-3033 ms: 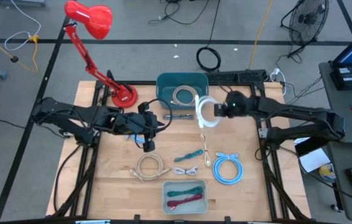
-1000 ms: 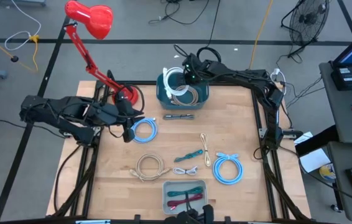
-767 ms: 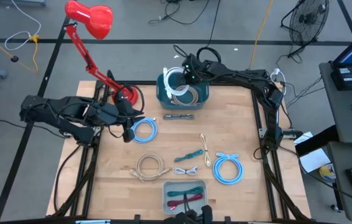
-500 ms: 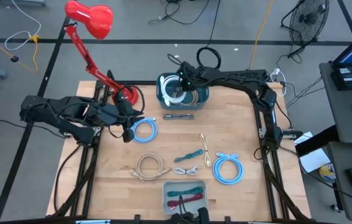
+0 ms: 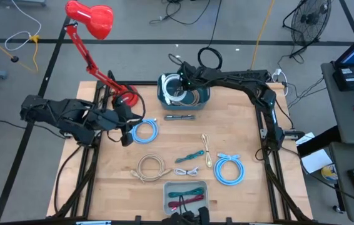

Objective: Pick & Place USB Port
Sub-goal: Put the white hdmi cable into the green bin

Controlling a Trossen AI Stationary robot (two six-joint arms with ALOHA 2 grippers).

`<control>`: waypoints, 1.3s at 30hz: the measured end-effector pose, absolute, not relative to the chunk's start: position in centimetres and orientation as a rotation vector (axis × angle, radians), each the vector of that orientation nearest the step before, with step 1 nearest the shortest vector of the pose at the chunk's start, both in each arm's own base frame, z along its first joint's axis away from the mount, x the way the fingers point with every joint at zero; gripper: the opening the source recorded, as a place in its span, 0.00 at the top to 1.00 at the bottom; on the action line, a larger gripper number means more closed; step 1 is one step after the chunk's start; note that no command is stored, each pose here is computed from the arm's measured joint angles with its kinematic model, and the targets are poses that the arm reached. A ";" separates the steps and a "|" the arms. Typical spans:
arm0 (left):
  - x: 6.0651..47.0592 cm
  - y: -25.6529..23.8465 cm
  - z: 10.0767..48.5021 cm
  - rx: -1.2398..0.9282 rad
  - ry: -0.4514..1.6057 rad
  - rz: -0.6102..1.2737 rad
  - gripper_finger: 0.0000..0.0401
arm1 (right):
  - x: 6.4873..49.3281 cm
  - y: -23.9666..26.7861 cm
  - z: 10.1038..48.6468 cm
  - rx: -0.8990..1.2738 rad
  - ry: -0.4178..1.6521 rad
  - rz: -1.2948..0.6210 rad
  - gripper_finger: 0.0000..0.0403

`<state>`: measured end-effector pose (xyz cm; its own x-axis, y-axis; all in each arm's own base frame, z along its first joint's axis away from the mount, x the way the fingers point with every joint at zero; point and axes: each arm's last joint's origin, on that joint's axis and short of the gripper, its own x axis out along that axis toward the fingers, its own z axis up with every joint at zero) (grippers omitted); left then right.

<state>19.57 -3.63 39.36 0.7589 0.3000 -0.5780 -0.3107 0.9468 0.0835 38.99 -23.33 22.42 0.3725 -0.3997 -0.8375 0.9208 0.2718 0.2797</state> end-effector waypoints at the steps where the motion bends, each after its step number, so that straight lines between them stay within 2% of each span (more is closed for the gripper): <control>1: 19.5 -3.7 39.3 -0.017 0.628 0.333 0.81 | 38.9 -23.3 22.0 0.878 0.751 -1.005 0.93; 7: 19.4 -3.7 39.2 -0.032 0.643 0.344 0.81 | 39.4 -22.9 20.4 0.886 0.815 -0.985 0.92; 27: 19.3 -3.6 39.1 -0.043 0.647 0.371 0.81 | 39.1 -23.4 20.5 0.830 0.810 -1.029 0.92; 34: 19.3 -3.6 39.1 -0.046 0.647 0.372 0.81 | 39.3 -23.7 20.7 0.849 0.751 -1.031 0.93; 39: 19.3 -3.6 39.1 -0.049 0.646 0.372 0.81 | 39.0 -23.9 20.6 0.824 0.791 -1.023 0.93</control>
